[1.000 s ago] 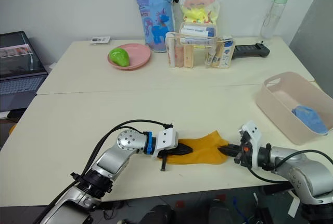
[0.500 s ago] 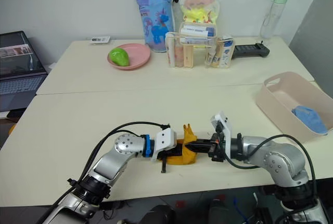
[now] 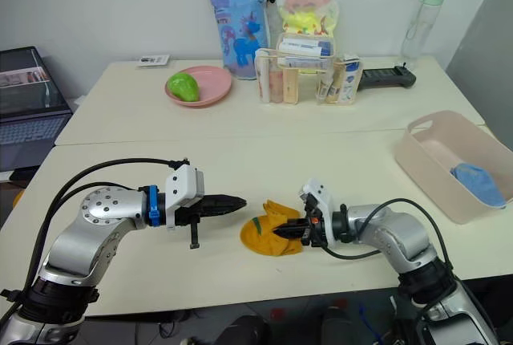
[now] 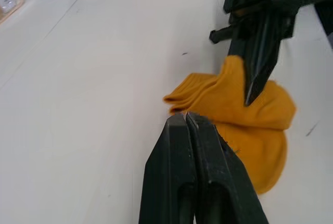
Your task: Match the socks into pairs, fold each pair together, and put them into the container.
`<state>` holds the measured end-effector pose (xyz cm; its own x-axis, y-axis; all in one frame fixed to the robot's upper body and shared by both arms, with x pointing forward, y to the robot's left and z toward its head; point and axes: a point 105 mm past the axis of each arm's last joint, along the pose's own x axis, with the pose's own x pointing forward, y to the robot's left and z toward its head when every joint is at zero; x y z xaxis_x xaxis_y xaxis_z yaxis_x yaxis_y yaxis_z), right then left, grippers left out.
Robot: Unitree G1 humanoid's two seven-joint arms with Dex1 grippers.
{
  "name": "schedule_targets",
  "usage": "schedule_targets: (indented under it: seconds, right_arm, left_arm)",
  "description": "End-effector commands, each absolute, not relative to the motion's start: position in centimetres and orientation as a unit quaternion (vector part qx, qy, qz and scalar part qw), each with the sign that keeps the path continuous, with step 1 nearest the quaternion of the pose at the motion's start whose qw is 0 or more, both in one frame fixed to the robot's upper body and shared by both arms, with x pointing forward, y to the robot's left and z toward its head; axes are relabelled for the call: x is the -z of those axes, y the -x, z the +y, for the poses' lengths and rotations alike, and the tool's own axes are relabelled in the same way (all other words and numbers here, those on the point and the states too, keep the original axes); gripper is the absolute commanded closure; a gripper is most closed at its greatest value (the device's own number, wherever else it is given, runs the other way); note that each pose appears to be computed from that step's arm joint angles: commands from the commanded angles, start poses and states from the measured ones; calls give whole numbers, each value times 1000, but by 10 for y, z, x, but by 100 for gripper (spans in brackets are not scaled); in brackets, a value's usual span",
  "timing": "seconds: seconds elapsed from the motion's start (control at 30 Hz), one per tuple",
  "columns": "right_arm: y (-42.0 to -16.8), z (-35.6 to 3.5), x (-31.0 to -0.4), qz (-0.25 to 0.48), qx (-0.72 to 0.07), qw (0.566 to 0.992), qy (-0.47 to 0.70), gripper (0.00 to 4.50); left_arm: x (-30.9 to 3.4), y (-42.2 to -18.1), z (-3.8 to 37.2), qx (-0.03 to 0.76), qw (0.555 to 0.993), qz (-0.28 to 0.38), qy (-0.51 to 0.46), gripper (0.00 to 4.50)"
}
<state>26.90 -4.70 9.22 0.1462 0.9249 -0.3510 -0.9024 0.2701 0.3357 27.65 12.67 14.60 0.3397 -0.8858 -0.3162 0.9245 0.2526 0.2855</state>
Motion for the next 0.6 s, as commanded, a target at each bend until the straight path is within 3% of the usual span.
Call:
schedule_targets:
  seconds: [0.03,0.1,0.3,0.4,0.6]
  right_arm:
    - [-268,-40,-111,216,-627,748,-31,392]
    - [-263,-42,-119,213,-640,737,-38,339]
    - [-247,-48,-148,205,-663,715,-88,120]
    - [-247,-55,-154,207,-652,723,-99,120]
    - [-267,-83,-134,239,-570,784,-61,120]
  left_arm:
    - [-154,-272,118,589,776,22,-225,450]
    - [-155,-272,112,592,775,13,-221,450]
    - [-158,-278,90,604,768,-19,-214,450]
    - [-153,-277,85,610,763,-16,-213,450]
    - [-101,-275,107,590,743,57,-310,450]
